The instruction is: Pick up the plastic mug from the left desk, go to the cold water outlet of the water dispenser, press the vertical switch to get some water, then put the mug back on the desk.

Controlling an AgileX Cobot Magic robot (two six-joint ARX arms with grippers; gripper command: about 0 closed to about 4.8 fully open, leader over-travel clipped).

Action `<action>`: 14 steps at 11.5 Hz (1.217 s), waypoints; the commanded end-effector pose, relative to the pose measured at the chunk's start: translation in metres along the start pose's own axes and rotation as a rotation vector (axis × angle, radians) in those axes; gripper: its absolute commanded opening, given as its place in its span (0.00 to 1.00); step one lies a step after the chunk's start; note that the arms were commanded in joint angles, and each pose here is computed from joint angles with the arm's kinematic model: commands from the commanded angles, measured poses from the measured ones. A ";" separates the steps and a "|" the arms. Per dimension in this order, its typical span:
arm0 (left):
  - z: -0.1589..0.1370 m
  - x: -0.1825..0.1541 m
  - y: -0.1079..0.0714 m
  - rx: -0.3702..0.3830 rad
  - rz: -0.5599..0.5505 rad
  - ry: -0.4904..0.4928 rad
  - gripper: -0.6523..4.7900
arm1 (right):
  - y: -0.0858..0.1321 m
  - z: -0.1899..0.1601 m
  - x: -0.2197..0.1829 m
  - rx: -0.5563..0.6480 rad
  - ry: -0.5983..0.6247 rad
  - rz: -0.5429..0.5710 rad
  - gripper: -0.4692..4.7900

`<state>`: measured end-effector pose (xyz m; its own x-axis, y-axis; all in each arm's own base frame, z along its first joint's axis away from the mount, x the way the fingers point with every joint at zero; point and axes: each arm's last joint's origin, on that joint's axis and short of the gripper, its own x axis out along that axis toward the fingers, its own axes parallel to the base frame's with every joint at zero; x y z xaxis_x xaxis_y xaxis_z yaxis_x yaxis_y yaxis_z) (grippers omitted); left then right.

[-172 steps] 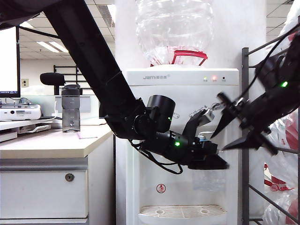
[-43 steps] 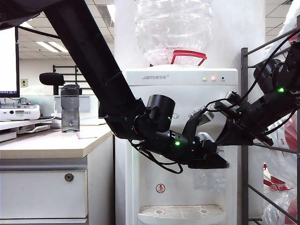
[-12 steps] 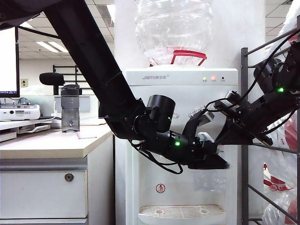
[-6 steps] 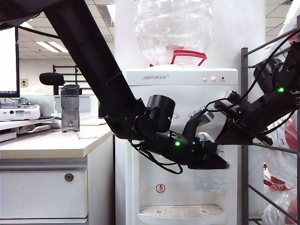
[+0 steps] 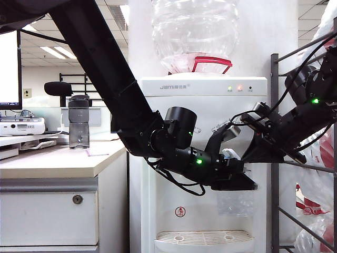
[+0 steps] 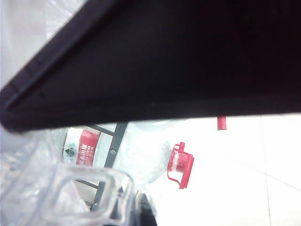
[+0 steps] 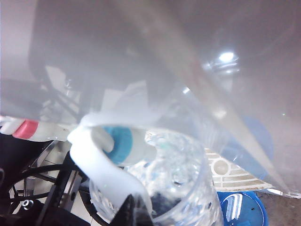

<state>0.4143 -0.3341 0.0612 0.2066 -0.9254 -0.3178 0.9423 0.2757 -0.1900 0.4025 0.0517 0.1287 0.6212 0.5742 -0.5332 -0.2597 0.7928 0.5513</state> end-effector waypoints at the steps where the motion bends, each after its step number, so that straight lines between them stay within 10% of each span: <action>1: 0.011 -0.001 -0.001 0.042 -0.009 -0.043 0.11 | 0.007 0.005 -0.006 -0.013 -0.014 0.025 0.08; 14: 0.011 -0.002 -0.002 0.026 -0.037 -0.041 0.11 | 0.043 0.042 -0.080 -0.031 -0.100 0.011 0.08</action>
<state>0.4135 -0.3339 0.0601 0.1922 -0.9261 -0.3246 0.9416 0.2672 -0.2047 0.3740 0.0343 0.2154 0.6766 0.5607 -0.4773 -0.2766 0.7943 0.5410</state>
